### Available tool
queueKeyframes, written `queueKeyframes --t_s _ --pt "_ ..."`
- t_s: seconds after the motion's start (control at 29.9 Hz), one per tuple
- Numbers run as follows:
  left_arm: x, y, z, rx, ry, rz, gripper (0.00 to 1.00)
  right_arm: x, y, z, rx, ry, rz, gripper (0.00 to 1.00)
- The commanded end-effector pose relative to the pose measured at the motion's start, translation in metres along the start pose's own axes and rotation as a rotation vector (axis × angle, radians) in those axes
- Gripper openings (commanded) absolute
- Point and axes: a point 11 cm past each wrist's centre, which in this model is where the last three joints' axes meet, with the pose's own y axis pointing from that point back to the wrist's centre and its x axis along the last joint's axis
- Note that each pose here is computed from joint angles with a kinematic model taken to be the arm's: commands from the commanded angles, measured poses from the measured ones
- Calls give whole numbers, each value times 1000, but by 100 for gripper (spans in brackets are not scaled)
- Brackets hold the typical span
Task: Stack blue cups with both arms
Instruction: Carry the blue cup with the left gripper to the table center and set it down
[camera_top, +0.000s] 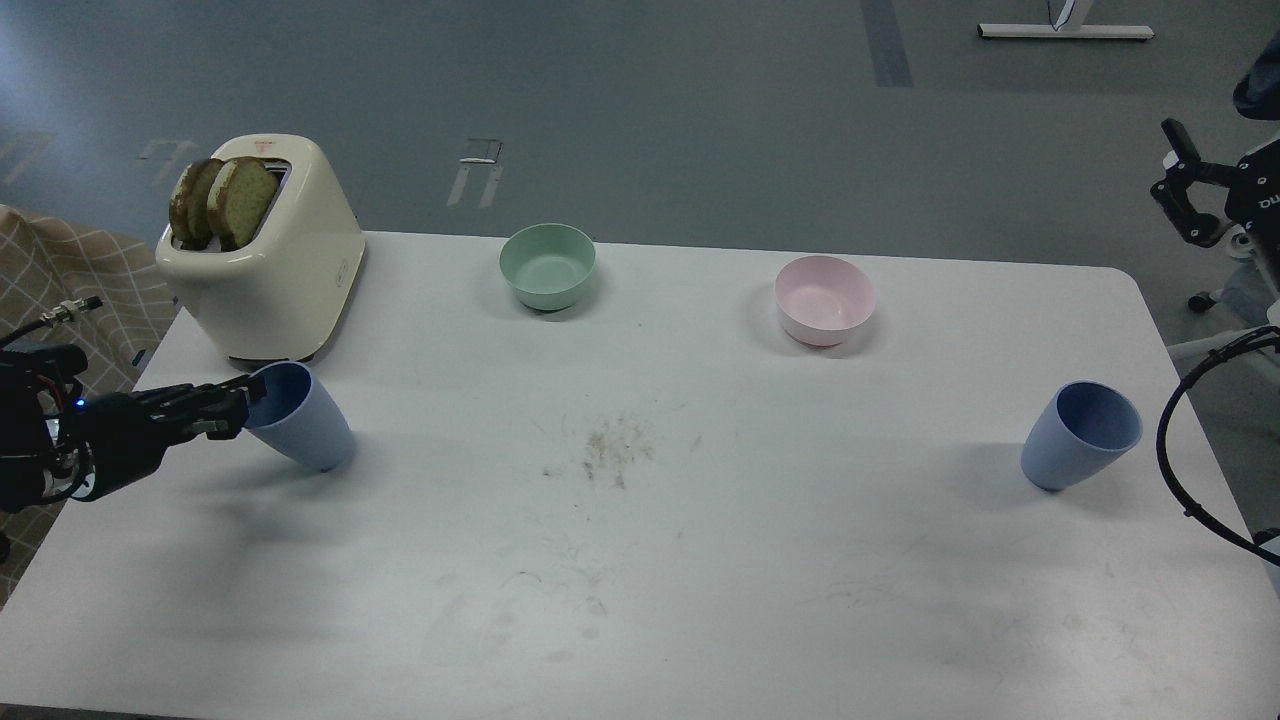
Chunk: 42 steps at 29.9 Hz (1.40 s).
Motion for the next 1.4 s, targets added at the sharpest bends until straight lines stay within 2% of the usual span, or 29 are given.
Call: queueKeyframes --t_s 0.0,0.07,0.13,0.17,0.2,0.33,0.4,0.5,0.64,0.7,0.77,0.9,1.07,1.37 --pt "6 -1 4 -17 -6 11 0 0 0 2 -2 -3 1 100" --pt "14 -1 8 -30 -17 27 0 2 3 4 -7 -4 6 100" --pt "56 -5 28 -83 -74 92 0 4 5 4 -8 -3 11 100" --pt "56 -5 28 -84 -75 92 0 4 5 4 -8 -3 11 100" --pt "80 -2 39 -108 -113 113 0 5 6 5 -13 -1 15 100" --pt "143 -6 101 -236 -200 114 0 19 19 -2 13 -7 55 100" --pt "151 -19 124 -290 -207 105 0 23 23 -4 19 -8 66 100" --pt "163 -44 183 -427 -222 109 0 27 28 -12 28 9 75 100" --pt "158 -66 226 -487 -299 65 0 27 29 -23 43 29 75 100" --pt "144 -88 256 -500 -400 14 0 29 31 -27 51 32 78 100" --pt "132 -104 269 -508 -424 -17 0 29 34 -28 56 35 80 100" --pt "117 -132 276 -501 -392 -49 0 30 38 -29 53 45 81 100" --pt "93 -149 291 -511 -421 -86 0 31 39 -30 56 44 87 100" --pt "61 -172 268 -445 -451 -137 0 33 44 -26 46 44 92 100"
